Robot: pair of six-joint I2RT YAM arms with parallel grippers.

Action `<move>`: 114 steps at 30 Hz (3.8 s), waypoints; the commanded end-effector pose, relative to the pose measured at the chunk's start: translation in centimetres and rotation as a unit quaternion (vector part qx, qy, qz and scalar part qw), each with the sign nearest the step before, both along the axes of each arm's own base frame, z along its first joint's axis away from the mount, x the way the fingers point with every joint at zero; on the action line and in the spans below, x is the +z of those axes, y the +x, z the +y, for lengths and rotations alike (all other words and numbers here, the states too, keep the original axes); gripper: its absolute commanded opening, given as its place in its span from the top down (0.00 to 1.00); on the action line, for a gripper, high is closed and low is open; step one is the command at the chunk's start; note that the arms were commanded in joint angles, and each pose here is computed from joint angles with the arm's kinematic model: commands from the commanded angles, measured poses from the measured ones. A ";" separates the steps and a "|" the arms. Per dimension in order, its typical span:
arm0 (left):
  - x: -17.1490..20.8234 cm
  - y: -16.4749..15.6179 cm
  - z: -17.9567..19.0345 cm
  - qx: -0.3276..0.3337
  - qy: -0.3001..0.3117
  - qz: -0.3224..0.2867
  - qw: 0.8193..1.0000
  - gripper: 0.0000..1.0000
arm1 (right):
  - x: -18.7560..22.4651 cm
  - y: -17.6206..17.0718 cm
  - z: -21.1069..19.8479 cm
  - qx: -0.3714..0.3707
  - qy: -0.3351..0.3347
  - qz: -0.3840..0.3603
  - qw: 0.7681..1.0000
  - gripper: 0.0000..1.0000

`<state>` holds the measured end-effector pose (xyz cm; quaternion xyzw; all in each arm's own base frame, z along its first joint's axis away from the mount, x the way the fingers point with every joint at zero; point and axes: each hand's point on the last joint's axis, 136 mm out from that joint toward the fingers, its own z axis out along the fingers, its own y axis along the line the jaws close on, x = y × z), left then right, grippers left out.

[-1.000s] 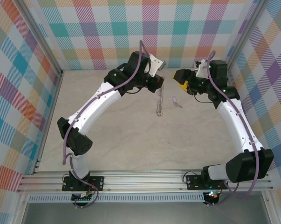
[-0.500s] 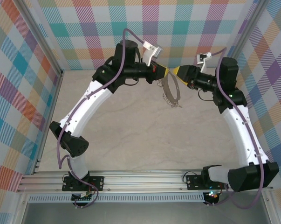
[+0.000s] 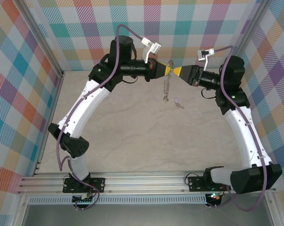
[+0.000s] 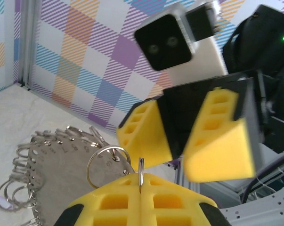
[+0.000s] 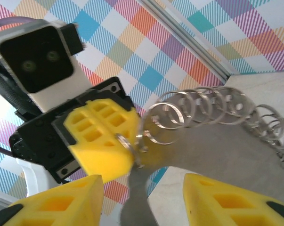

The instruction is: Put the keys on the keyring

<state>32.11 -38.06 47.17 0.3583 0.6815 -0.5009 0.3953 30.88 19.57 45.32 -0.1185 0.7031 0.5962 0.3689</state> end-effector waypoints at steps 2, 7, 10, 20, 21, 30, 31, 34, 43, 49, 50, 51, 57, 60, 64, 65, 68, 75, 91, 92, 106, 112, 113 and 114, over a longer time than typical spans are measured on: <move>2.9 -1.6 0.8 -0.021 -0.029 -0.019 0.999 1.00 | 2.2 -0.2 0.1 0.020 0.008 -0.037 0.999 0.57; 2.6 -1.6 0.5 -0.028 -0.028 -0.009 0.999 1.00 | 2.7 -0.4 0.3 0.033 0.011 -0.044 0.998 0.64; 2.4 -1.6 0.5 -0.031 -0.026 -0.006 0.999 1.00 | 3.0 -0.5 0.4 0.039 0.014 -0.047 0.998 0.64; 2.1 -1.2 0.0 -0.037 -0.025 -0.002 0.999 1.00 | 3.3 -0.3 0.5 0.048 0.017 -0.049 0.997 0.62; 2.1 -1.1 -0.1 -0.038 -0.025 -0.001 0.999 1.00 | 3.4 -0.3 0.6 0.051 0.018 -0.051 0.997 0.62; 1.8 -0.7 -0.6 -0.044 -0.023 0.003 0.999 1.00 | 3.5 0.0 0.7 0.060 0.018 -0.052 0.997 0.70; 1.7 -0.6 -0.7 -0.045 -0.022 0.002 0.999 1.00 | 3.4 0.0 0.8 0.062 0.018 -0.052 0.997 0.71; 1.5 -0.6 -0.9 -0.050 -0.020 0.006 0.999 1.00 | 3.6 0.2 0.8 0.061 0.018 -0.054 0.997 0.74; 1.5 -0.4 -1.2 -0.058 -0.022 0.007 0.998 1.00 | 3.6 0.4 1.0 0.076 0.017 -0.054 0.995 0.91; 1.4 -0.3 -1.4 -0.063 -0.022 0.010 0.998 1.00 | 3.7 0.4 1.1 0.084 0.016 -0.058 0.995 0.93; 1.4 -0.3 -1.5 -0.064 -0.022 0.012 0.998 1.00 | 3.7 0.4 1.1 0.085 0.015 -0.058 0.995 0.89; 1.5 -0.4 -1.4 -0.067 -0.024 0.010 0.997 1.00 | 3.8 0.4 1.1 0.086 0.015 -0.059 0.994 0.88; 1.5 -1.3 -1.8 -0.101 -0.030 0.024 0.994 1.00 | 3.9 0.0 1.3 0.105 0.007 -0.074 0.992 0.85; 1.5 -1.5 -1.8 -0.110 -0.030 0.030 0.993 1.00 | 4.3 -0.1 1.4 0.114 0.006 -0.083 0.990 0.85; 1.4 -1.5 -1.8 -0.112 -0.030 0.034 0.993 1.00 | 4.5 -0.3 1.5 0.131 0.005 -0.089 0.987 0.87; 1.4 -1.4 -1.8 -0.112 -0.030 0.035 0.993 1.00 | 4.4 -0.4 1.6 0.136 0.005 -0.088 0.987 0.87; 1.3 -1.5 -1.9 -0.115 -0.031 0.039 0.992 1.00 | 4.1 -1.0 1.6 0.159 0.003 -0.088 0.983 0.83; 1.2 -1.4 -2.0 -0.116 -0.030 0.044 0.992 1.00 | 3.4 -1.5 1.7 0.170 0.001 -0.082 0.982 0.90; 2.4 2.2 -0.2 0.038 -0.019 0.025 0.999 0.60 | 4.3 1.7 0.2 0.005 0.012 -0.091 0.996 1.00; 2.7 2.4 0.1 0.051 -0.022 0.025 0.998 0.59 | 4.5 1.8 0.1 0.000 0.013 -0.093 0.996 1.00; 6.7 3.6 3.2 0.147 -0.100 0.032 0.983 0.45 | 7.3 2.8 -0.7 -0.046 0.065 -0.101 0.992 1.00; 7.3 3.3 2.6 0.121 -0.149 0.059 0.980 0.46 | 7.9 3.3 -1.1 -0.060 0.095 -0.108 0.988 1.00; 7.6 3.3 2.4 0.115 -0.160 0.058 0.979 0.46 | 7.9 3.4 -1.2 -0.061 0.099 -0.110 0.987 1.00; 7.5 3.4 2.2 0.110 -0.165 0.065 0.978 0.46 | 8.0 3.4 -1.2 -0.062 0.103 -0.113 0.986 1.00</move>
